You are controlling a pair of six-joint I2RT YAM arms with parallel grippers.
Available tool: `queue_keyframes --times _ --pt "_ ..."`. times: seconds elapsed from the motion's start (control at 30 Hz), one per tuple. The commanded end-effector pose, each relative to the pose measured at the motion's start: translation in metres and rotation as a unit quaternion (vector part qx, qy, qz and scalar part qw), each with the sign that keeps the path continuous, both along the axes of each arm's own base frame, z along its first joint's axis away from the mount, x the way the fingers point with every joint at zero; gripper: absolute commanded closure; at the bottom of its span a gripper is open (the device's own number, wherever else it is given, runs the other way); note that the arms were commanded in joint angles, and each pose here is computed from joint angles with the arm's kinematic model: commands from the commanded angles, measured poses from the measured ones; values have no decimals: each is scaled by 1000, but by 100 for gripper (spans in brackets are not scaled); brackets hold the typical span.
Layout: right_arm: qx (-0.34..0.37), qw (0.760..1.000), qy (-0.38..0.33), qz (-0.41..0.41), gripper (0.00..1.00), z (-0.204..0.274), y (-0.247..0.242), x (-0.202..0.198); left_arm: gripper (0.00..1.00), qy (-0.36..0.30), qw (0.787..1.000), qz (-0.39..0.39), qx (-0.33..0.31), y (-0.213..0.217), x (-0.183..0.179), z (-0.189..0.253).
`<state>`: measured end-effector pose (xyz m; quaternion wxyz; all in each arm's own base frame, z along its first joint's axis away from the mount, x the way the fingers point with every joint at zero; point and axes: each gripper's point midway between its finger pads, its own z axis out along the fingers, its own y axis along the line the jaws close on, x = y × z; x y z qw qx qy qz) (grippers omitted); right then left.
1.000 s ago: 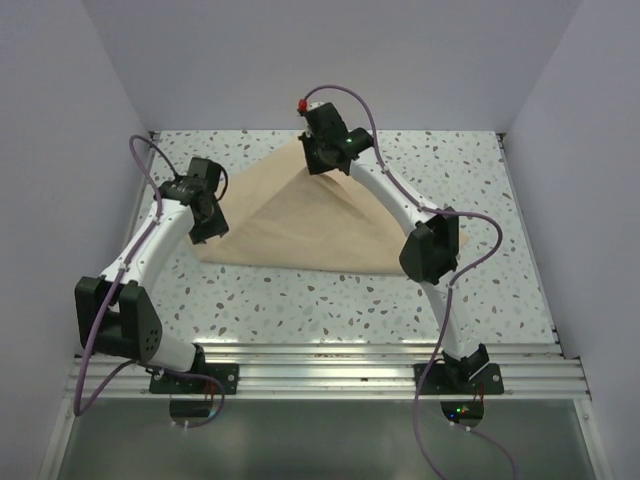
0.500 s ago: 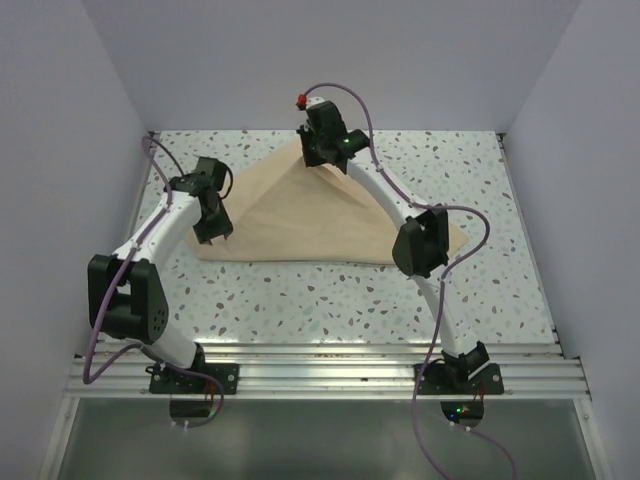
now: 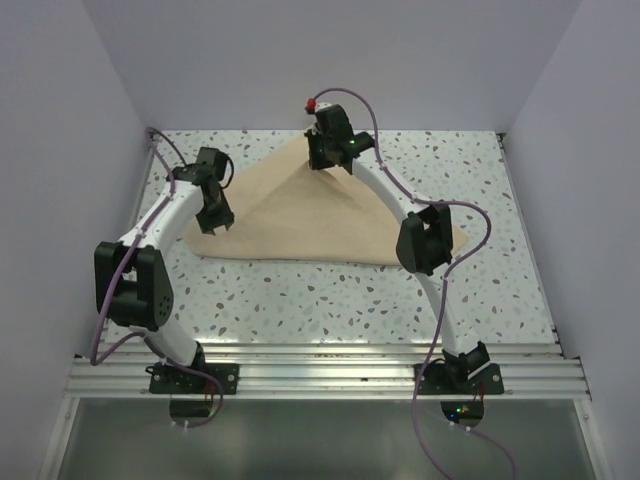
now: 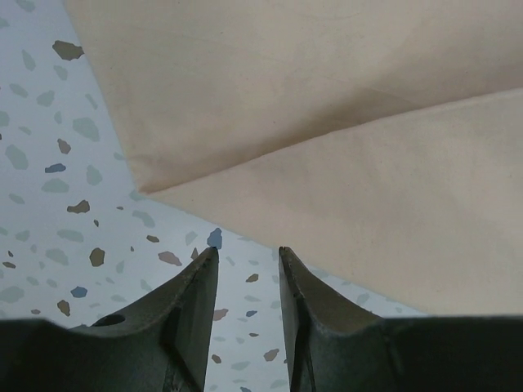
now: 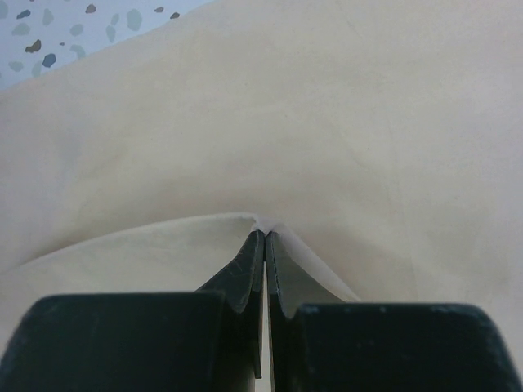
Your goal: Prepare the surgical pack
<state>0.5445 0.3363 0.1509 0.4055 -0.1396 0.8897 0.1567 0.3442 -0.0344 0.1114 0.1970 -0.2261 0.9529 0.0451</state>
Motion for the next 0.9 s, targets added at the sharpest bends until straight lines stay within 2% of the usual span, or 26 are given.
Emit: queue_keyframes --times 0.0,0.33,0.87 --pt "43 999 -15 9 100 25 9 -2 61 -24 1000 -11 -1 1 17 12" --pt "40 999 15 3 100 -2 9 -3 62 -12 1000 -19 -12 -2 19 4" --pt "31 999 29 -12 98 -11 5 -5 62 5 998 -49 -26 -10 19 -9"
